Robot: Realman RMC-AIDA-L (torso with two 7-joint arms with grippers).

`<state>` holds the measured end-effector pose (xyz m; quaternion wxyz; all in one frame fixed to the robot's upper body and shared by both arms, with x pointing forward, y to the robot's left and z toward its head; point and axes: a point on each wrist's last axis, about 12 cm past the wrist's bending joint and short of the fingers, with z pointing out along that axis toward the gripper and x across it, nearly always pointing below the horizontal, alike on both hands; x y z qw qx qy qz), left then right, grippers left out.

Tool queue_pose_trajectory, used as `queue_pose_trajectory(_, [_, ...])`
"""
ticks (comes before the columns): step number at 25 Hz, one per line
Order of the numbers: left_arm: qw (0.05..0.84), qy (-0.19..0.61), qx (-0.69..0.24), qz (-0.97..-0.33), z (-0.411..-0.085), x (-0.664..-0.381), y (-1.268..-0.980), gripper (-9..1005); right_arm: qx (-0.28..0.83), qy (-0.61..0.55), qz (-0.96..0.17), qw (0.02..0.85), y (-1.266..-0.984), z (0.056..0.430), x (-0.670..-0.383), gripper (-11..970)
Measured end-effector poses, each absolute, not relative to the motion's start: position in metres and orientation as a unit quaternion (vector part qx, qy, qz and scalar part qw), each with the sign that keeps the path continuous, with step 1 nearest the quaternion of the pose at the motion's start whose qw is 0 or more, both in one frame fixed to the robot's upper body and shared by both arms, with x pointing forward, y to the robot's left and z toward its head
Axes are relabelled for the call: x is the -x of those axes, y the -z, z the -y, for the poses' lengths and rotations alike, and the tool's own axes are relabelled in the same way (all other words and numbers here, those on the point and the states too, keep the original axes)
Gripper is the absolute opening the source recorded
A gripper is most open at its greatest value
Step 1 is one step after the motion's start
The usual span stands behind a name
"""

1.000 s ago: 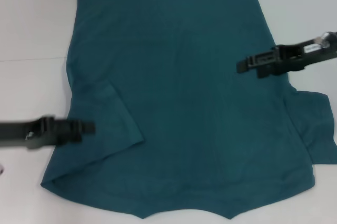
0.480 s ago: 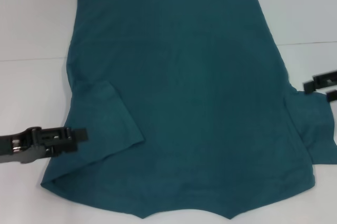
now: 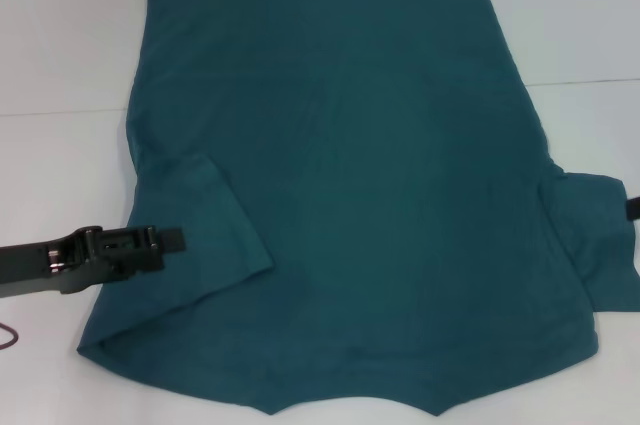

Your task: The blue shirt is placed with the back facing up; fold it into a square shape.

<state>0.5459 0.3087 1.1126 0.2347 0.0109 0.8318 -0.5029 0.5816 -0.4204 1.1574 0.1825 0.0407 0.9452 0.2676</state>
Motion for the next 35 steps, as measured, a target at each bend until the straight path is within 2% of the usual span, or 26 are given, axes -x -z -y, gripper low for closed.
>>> queue_pose_trajectory(7, [0.237, 0.505, -0.010, -0.830, -0.303, -0.550, -1.112, 641, -0.068, -0.247, -0.945, 0.206, -1.142, 0.424, -0.582, 944])
queue_pose_trajectory(15, [0.241, 0.507, -0.005, -0.828, -0.298, -0.551, -1.109, 641, -0.066, -0.220, -0.947, 0.223, -1.124, 0.407, -0.592, 944])
queue_pose_trajectory(35, [0.242, 0.506, 0.007, -0.828, -0.300, -0.547, -1.103, 641, -0.069, -0.210, -0.949, 0.225, -1.103, 0.384, -0.600, 945])
